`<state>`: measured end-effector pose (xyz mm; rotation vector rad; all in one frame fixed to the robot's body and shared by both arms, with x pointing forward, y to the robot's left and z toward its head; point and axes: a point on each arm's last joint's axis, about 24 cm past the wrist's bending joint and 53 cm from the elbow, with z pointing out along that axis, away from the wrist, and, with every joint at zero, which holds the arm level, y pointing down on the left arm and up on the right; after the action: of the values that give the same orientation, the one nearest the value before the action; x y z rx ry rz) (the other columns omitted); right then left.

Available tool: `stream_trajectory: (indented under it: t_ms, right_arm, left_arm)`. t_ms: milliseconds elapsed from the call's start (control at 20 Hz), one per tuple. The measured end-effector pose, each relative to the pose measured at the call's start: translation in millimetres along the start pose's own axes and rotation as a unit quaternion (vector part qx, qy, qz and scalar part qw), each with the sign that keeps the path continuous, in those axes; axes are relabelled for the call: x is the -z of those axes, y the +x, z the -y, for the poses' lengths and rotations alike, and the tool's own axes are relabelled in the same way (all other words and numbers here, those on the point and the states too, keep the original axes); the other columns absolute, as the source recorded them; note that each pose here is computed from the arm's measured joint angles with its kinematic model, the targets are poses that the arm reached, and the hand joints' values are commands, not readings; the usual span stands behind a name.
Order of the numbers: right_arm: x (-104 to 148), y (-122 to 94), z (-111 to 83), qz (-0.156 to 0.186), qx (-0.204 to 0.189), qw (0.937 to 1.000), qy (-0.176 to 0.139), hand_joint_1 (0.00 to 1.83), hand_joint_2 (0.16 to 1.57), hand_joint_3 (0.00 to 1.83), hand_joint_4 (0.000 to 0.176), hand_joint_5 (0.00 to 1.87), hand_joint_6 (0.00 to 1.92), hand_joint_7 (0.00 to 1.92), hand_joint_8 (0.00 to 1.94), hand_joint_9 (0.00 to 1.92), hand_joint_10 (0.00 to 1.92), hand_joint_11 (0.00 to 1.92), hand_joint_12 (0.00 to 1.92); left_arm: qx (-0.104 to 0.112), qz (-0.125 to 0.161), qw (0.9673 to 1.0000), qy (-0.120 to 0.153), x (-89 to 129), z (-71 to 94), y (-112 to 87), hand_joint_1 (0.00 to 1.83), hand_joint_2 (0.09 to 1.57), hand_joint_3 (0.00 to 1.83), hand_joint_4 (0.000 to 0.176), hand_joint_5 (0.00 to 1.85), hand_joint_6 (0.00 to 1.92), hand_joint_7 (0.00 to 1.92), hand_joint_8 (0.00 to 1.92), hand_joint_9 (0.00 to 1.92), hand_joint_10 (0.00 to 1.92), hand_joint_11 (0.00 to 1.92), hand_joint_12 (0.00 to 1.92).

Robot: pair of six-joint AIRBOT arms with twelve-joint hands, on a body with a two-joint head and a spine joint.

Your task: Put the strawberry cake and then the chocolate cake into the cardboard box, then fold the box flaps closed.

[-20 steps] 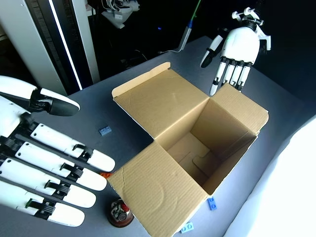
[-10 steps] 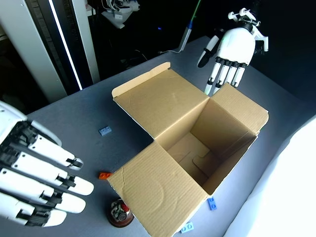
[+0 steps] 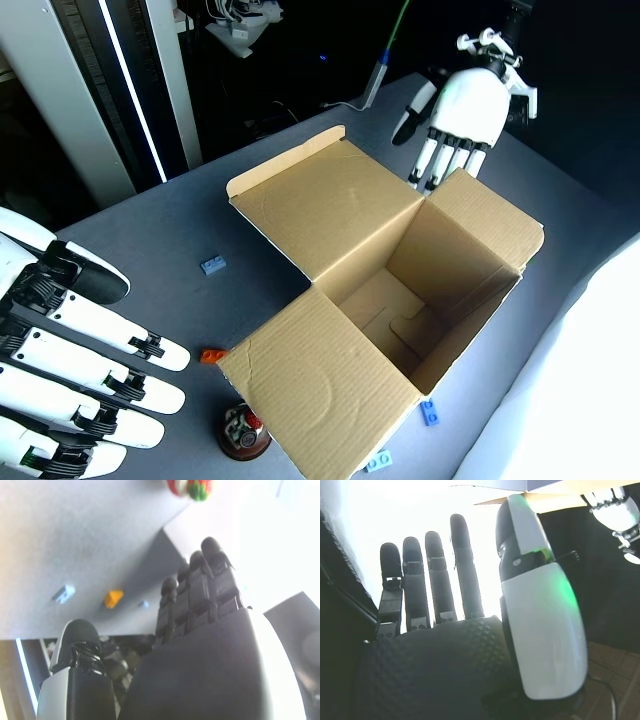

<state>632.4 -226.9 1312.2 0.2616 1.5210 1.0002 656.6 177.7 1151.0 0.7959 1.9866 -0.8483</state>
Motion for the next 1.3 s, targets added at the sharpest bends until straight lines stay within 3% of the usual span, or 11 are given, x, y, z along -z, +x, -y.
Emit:
stream_trajectory:
  t_ms: [250, 300, 400, 500, 700, 850, 1000, 1100, 1300]
  right_arm:
    - [0, -1, -1.4, 0.002, 0.001, 1.0, -0.002, 0.72, 1.1, 0.0, 0.001, 0.28, 0.0, 0.28, 0.0, 0.29, 0.0, 0.0, 0.87]
    - [0, -1, -1.6, 0.002, 0.001, 1.0, -0.002, 0.77, 1.09, 0.0, 0.001, 0.28, 0.0, 0.27, 0.0, 0.3, 0.0, 0.0, 0.86]
    - [0, -1, -1.4, 0.001, 0.002, 1.0, -0.002, 0.79, 1.08, 0.0, 0.008, 0.27, 0.0, 0.24, 0.0, 0.29, 0.0, 0.0, 0.83]
    - [0, -1, -1.5, 0.002, 0.002, 1.0, -0.002, 0.83, 1.08, 0.0, 0.0, 0.27, 0.0, 0.24, 0.0, 0.29, 0.0, 0.0, 0.83]
    - [-1, 0, -1.9, 0.0, 0.004, 1.0, -0.003, 0.88, 1.07, 0.0, 0.003, 0.28, 0.01, 0.23, 0.0, 0.27, 0.0, 0.0, 0.86]
    - [-1, -2, -4.0, 0.004, 0.004, 1.0, -0.006, 0.89, 1.06, 0.0, 0.001, 0.29, 0.0, 0.21, 0.0, 0.26, 0.0, 0.0, 0.84]
    - [-1, -1, -3.9, 0.003, 0.004, 1.0, -0.006, 0.96, 1.05, 0.0, 0.001, 0.28, 0.0, 0.21, 0.0, 0.26, 0.0, 0.0, 0.82]
    - [-1, -1, -3.9, 0.003, 0.004, 1.0, -0.006, 0.99, 1.04, 0.0, 0.009, 0.29, 0.0, 0.26, 0.01, 0.28, 0.01, 0.0, 0.78]
    - [-2, -1, -4.0, 0.002, 0.006, 1.0, -0.006, 0.98, 1.04, 0.0, 0.0, 0.3, 0.0, 0.27, 0.0, 0.3, 0.01, 0.0, 0.77]
  left_arm:
    - [0.014, 0.001, 0.9999, -0.005, -20, -12.1, 0.6, 0.45, 1.12, 0.0, 0.035, 0.04, 0.0, 0.06, 0.0, 0.1, 0.0, 0.0, 0.54]
    - [0.017, 0.005, 0.9998, -0.006, -21, -14.2, -1.8, 0.54, 1.1, 0.0, 0.033, 0.03, 0.0, 0.06, 0.0, 0.09, 0.0, 0.0, 0.53]
    - [0.019, 0.008, 0.9997, -0.012, -23, -20.9, -5.1, 0.7, 1.08, 0.0, 0.032, 0.0, 0.0, 0.03, 0.0, 0.02, 0.0, 0.0, 0.32]
    - [0.02, 0.01, 0.9996, -0.017, -25, -26.5, -6.7, 0.78, 1.06, 0.0, 0.035, 0.0, 0.0, 0.04, 0.0, 0.03, 0.0, 0.0, 0.32]
    - [0.025, 0.017, 0.9993, -0.024, -26, -34.9, -11.2, 0.96, 1.0, 0.0, 0.042, 0.01, 0.0, 0.03, 0.0, 0.02, 0.0, 0.0, 0.27]
    - [0.025, 0.021, 0.9992, -0.025, -32, -38.4, -15.5, 1.01, 0.98, 0.0, 0.051, 0.0, 0.0, 0.02, 0.0, 0.01, 0.0, 0.0, 0.24]
    - [0.027, 0.025, 0.9989, -0.031, -39, -46.3, -20.0, 1.04, 0.98, 0.0, 0.05, 0.01, 0.0, 0.03, 0.0, 0.01, 0.0, 0.0, 0.25]
    - [0.03, 0.025, 0.9987, -0.034, -46, -51.7, -21.6, 1.06, 0.99, 0.0, 0.053, 0.02, 0.0, 0.04, 0.0, 0.03, 0.0, 0.0, 0.29]
    - [0.034, 0.022, 0.9983, -0.042, -54, -60.6, -21.3, 1.09, 1.0, 0.0, 0.045, 0.0, 0.0, 0.0, 0.0, 0.02, 0.0, 0.0, 0.26]
